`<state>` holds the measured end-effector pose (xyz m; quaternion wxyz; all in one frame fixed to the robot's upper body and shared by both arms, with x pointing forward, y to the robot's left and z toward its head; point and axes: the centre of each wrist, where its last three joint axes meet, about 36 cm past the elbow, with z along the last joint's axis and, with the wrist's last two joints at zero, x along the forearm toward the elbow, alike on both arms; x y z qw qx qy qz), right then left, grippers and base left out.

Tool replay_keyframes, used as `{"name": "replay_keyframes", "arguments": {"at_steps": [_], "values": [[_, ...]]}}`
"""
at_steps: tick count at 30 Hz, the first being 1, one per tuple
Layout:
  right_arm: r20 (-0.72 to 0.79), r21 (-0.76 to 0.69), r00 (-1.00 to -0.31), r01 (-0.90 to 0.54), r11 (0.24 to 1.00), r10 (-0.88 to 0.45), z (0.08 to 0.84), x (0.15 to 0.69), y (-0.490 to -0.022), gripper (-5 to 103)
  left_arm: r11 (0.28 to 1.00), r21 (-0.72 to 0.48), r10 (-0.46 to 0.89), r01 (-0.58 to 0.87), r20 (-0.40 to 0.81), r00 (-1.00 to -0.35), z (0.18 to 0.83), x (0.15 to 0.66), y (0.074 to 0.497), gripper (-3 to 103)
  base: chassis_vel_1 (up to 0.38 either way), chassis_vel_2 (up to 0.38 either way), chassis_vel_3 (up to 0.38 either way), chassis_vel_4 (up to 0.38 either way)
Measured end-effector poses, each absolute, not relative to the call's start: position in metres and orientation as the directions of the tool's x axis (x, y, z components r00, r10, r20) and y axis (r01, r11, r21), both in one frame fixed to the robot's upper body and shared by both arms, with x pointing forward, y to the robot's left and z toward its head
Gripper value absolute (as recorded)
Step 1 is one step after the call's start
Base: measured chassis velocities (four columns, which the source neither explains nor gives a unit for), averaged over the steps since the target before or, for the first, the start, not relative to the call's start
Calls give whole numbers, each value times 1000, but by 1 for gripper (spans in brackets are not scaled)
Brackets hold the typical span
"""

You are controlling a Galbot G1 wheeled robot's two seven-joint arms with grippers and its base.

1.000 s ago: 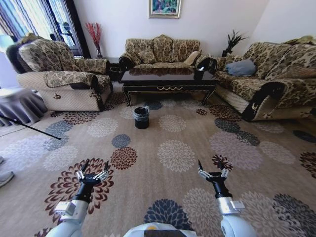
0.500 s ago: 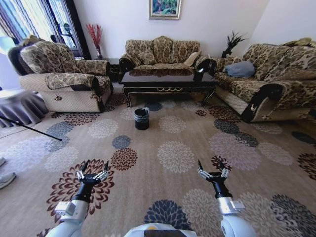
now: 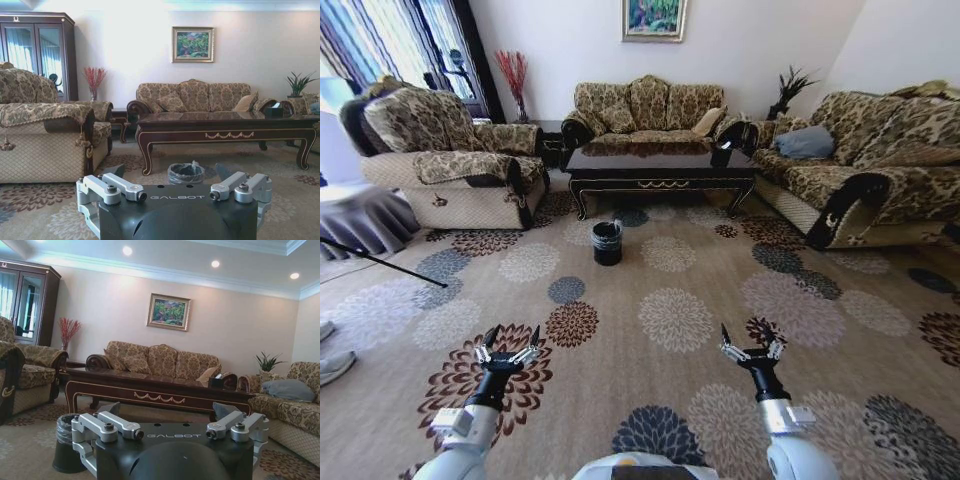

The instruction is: Move to the front of the table and pick up the trash from the floor, then place it into the trash bin.

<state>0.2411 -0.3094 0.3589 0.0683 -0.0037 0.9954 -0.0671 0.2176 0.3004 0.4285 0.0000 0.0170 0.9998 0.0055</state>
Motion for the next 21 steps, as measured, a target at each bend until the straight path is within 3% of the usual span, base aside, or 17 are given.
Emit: {"name": "replay_keyframes", "arguments": {"at_steps": [21], "values": [[-135, -134, -991, 2, 991, -17, 359, 241, -309, 100, 999, 11, 34, 34, 0, -999, 428, 218, 300, 100, 0, 0, 0, 0]]}}
